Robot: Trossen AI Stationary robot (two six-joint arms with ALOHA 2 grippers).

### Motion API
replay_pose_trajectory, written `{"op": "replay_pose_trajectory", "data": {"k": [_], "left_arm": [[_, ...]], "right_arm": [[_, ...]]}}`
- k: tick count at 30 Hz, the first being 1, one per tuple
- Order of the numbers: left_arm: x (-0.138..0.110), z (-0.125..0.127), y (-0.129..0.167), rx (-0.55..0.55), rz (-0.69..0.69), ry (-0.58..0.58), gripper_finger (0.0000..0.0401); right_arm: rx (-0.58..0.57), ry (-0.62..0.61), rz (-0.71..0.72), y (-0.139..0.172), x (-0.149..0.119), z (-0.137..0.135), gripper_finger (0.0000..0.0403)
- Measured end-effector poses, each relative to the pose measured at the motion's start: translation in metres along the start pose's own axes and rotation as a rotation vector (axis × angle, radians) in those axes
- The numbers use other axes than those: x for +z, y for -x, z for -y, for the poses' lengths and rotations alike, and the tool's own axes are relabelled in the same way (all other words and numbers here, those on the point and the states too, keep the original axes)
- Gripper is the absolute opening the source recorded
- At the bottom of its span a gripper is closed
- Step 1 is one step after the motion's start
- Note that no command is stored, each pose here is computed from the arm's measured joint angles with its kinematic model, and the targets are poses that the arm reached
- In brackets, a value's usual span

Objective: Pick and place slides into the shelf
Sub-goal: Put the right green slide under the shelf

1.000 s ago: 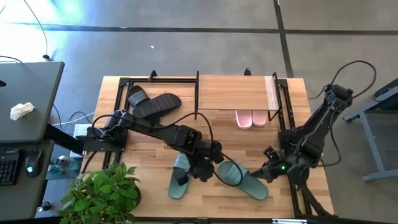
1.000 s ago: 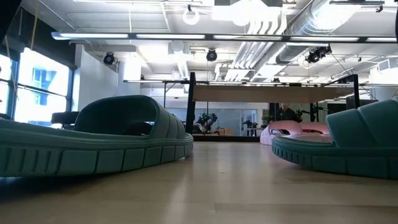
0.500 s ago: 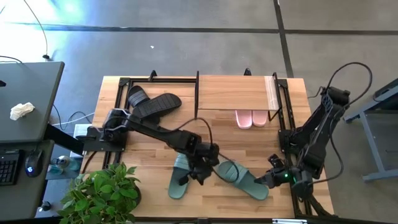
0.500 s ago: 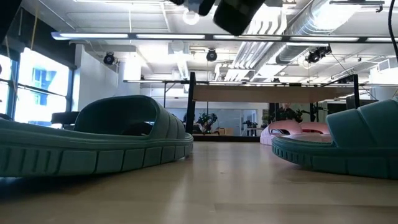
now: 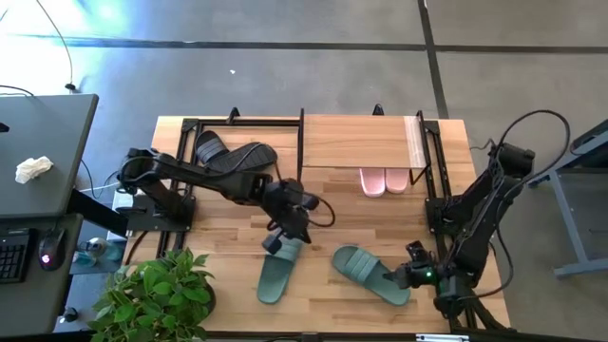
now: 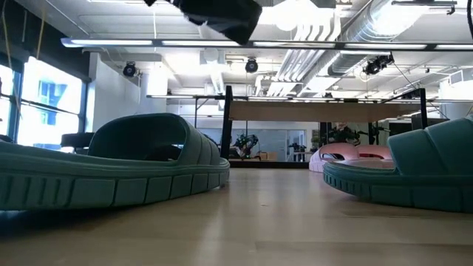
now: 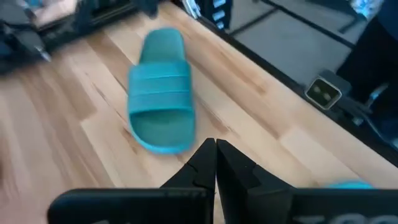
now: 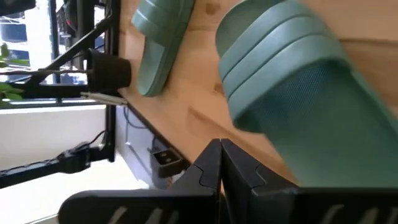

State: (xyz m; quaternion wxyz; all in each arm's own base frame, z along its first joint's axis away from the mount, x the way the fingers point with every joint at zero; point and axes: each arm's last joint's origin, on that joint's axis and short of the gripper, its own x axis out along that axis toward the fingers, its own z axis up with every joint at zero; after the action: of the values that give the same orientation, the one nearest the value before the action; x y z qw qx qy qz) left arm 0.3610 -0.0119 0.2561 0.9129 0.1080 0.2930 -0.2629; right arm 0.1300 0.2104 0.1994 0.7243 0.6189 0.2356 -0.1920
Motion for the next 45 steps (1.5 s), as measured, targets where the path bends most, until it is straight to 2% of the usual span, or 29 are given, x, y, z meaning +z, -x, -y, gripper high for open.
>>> {"op": "replay_pose_trajectory", "data": {"k": [4, 12, 18, 32, 36, 42, 45], "left_arm": [[-0.003, 0.004, 0.001, -0.003, -0.017, 0.005, 0.0001], [-0.002, 0.010, 0.000, -0.106, 0.017, -0.047, 0.0001], [-0.005, 0.010, 0.000, -0.103, -0.008, -0.051, 0.0001], [-0.005, 0.009, -0.001, -0.071, -0.017, -0.031, 0.0001], [-0.005, 0.009, -0.001, -0.071, -0.018, -0.031, 0.0001], [-0.005, 0.008, -0.001, -0.047, -0.030, -0.022, 0.0001], [-0.006, 0.008, -0.001, -0.025, -0.049, -0.001, 0.0001]], "right_arm": [[-0.016, 0.005, 0.045, -0.012, 0.001, 0.001, 0.0030], [-0.051, -0.024, 0.051, -0.033, -0.008, 0.009, 0.0131], [-0.054, -0.035, 0.060, -0.047, -0.015, 0.015, 0.0158], [-0.103, -0.082, 0.194, -0.080, 0.011, 0.009, 0.0149], [-0.120, -0.059, 0.231, -0.083, 0.017, 0.010, 0.0110], [-0.144, -0.042, 0.238, -0.084, 0.020, 0.011, 0.0017], [-0.128, -0.039, 0.261, -0.084, 0.021, 0.011, 0.0008]]}}
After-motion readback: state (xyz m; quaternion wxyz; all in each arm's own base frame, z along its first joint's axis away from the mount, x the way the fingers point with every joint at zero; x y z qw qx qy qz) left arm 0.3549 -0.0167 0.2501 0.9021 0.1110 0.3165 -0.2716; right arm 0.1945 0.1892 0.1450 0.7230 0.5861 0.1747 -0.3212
